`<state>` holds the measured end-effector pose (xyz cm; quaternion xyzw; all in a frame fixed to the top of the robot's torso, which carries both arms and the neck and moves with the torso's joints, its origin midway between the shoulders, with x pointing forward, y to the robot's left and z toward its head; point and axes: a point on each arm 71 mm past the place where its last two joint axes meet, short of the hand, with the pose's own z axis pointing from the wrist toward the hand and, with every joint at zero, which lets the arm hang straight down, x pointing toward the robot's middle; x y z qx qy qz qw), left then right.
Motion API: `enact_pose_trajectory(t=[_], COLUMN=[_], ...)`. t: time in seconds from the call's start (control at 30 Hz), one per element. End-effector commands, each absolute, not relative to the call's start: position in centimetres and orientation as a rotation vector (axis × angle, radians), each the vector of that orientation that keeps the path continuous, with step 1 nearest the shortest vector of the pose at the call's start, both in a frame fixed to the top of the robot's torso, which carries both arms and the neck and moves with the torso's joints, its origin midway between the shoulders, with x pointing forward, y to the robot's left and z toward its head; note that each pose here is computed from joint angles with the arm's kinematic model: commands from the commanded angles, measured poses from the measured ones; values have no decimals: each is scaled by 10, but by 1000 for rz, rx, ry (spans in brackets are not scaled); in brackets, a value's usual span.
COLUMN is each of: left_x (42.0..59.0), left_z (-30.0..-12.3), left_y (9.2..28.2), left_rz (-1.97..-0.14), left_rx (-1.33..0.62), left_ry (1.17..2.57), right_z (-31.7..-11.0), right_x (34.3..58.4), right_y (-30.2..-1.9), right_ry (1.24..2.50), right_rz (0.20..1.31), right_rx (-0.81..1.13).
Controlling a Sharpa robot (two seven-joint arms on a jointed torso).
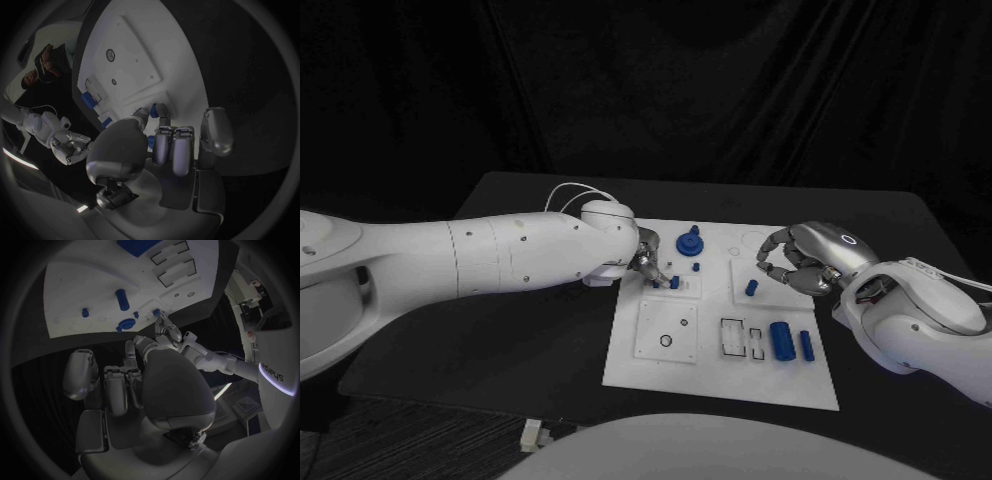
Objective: Assemble the parts on the task board
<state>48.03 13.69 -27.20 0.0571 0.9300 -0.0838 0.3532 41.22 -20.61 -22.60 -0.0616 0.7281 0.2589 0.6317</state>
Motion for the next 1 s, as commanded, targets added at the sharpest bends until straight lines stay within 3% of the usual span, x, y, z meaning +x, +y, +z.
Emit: enact_pose_trajectory(t=[0.03,1.0], left_x=[476,474], left_z=[-277,-269], left_y=[136,145], left_rz=[-235,-319], left_rx=[161,75], left_ry=[2436,2334], right_z=[-227,-228], right_x=[412,413], right_y=[-207,-209], right_ry=[1672,1677], right_rz=[577,571], right_rx=[-137,-138])
